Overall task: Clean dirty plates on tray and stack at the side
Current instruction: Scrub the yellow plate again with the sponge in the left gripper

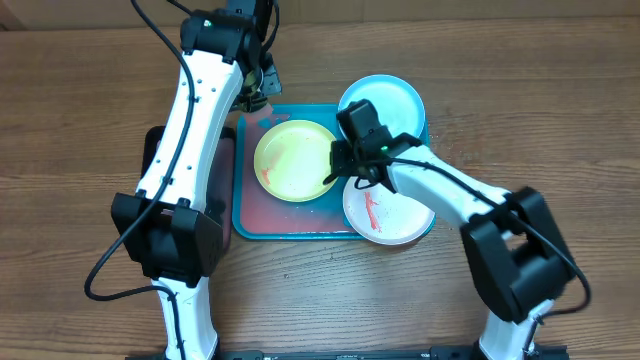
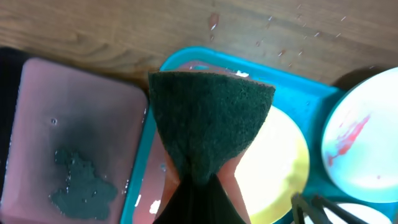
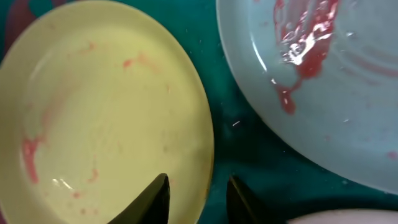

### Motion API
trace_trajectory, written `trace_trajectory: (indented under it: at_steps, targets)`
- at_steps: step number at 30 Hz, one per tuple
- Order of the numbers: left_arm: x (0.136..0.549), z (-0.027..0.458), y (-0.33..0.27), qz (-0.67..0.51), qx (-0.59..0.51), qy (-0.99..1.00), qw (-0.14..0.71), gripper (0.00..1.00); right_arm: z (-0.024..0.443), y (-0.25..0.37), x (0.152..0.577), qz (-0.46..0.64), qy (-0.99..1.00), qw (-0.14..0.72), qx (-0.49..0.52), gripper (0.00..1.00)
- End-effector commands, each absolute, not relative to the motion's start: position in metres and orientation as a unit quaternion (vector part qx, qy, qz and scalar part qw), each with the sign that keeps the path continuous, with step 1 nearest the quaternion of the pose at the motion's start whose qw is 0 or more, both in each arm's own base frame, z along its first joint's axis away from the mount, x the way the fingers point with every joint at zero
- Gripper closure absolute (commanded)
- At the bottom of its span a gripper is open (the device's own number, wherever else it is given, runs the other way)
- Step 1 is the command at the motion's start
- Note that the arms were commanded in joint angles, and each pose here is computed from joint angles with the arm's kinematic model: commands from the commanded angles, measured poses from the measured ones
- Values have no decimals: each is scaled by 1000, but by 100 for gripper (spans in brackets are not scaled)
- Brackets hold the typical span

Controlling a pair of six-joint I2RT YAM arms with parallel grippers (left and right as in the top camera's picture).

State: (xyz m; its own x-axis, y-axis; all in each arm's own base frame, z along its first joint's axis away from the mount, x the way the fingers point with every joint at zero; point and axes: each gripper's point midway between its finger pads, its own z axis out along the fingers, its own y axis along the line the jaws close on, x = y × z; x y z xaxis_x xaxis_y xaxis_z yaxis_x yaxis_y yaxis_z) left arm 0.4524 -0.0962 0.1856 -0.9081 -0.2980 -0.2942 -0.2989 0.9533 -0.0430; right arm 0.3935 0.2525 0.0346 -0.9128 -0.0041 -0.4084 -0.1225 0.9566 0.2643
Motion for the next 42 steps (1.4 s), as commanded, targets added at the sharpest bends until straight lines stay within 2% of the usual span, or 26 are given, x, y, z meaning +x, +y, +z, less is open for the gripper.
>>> trace_trajectory:
  at_steps: [1,6,16,29,31,33,38,42]
  targets:
    - [449,176,-93,15,-150,978,144,96,28,263,397,152,965,206,-58,72]
    - [447,159,-95,20,-134,982,132,96,23,262,401,150,965,208,-43,76]
    - [428,101,-112,15,-64,994,82,96,20,262,402,164,966,196,37,96]
    - [406,21,-109,25,-18,998,61,96,17,258,399,158,969,188,39,96]
    - [400,13,-108,27,9,998,53,96,17,258,399,158,969,188,39,96]
    - [390,5,-114,9,82,996,33,96,17,258,398,158,969,187,39,96]
    - [354,9,-151,-120,275,954,-17,96,17,258,398,157,969,187,39,96]
    - [330,19,-171,-202,371,906,-32,96,17,258,398,157,969,187,39,96]
